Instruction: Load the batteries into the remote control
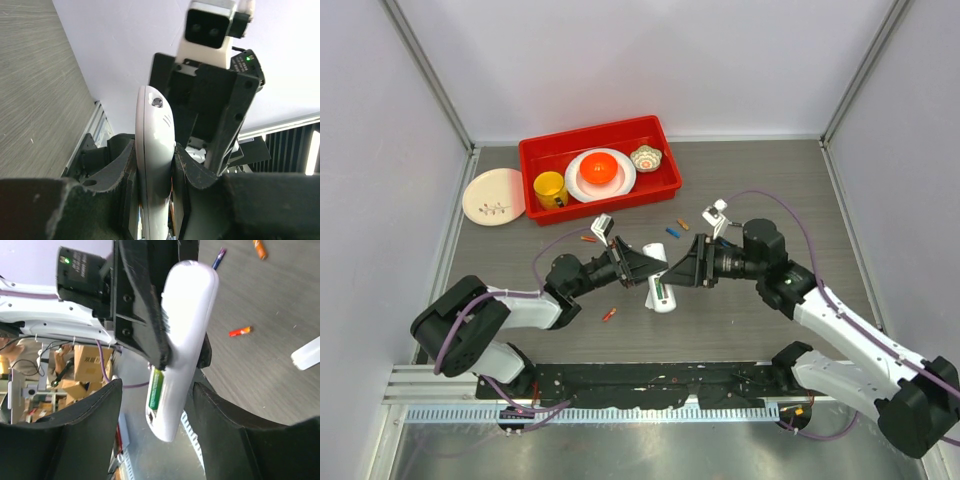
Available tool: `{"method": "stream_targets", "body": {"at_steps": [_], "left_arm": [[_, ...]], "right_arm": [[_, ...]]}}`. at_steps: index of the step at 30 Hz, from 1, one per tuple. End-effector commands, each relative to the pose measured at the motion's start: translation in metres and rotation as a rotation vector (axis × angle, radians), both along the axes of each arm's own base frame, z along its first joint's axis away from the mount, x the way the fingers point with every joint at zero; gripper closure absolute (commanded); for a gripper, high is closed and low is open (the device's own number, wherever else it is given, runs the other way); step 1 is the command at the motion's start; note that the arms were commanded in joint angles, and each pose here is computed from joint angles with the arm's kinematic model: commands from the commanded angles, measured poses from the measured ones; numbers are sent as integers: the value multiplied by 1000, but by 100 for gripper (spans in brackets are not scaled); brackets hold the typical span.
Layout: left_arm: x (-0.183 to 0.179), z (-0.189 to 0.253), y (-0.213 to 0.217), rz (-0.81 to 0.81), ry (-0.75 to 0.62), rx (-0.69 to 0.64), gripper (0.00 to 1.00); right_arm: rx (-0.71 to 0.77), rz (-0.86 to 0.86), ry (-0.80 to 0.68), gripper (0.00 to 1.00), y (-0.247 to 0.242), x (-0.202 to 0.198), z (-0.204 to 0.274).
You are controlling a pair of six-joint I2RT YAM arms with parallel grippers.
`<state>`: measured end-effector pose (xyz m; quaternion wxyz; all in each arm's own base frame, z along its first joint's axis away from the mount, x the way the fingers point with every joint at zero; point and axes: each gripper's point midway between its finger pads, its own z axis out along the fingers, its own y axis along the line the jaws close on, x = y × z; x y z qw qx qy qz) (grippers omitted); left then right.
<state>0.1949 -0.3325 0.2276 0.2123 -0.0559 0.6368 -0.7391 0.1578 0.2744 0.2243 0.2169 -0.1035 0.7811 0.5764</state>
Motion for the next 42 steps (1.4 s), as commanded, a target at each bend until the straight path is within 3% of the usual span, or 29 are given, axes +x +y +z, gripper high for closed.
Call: {"method": "stream_targets", "body": {"at_steps": [1, 6, 8, 12, 16, 19, 20, 23, 26, 29, 32, 36, 42], "left_arm": [[-6, 57, 23, 29, -222, -176, 100], [8, 50, 40, 86, -215, -148, 100], [13, 45, 49, 121, -216, -117, 100], [26, 3, 54, 191, -133, 104, 100], [32, -12, 73, 310, -170, 255, 100], [28, -12, 87, 356, -172, 267, 100], [26, -10, 89, 355, -164, 245, 100], [19, -9, 97, 343, -124, 168, 100], [14, -7, 100, 312, -121, 108, 100], [9, 1, 98, 265, -127, 67, 100], [4, 11, 98, 226, -149, 34, 100], [1, 26, 106, 224, -185, -13, 100], [0, 47, 128, 277, -222, -69, 100]], "right_arm": [[-25, -63, -171, 36, -19, 16, 34], [-267, -355, -195, 37, -58, 55, -4], [-353, -399, -174, 40, -69, 61, -29], [-490, -447, -142, 46, -82, 74, -68], [-649, -456, -202, 50, -87, 88, -88], [-761, -462, -317, 49, -78, 100, -83], [-878, -535, -345, 48, -89, 113, -90], [-957, -590, -393, 43, -76, 136, -91], [-881, -645, -407, 37, -62, 163, -88], [-789, -641, -300, 38, -58, 192, -97], [-733, -504, -289, 42, -30, 205, -100], [-615, -311, -296, 44, 23, 197, -96], [-690, -120, -298, 45, 61, 144, -139]]}}
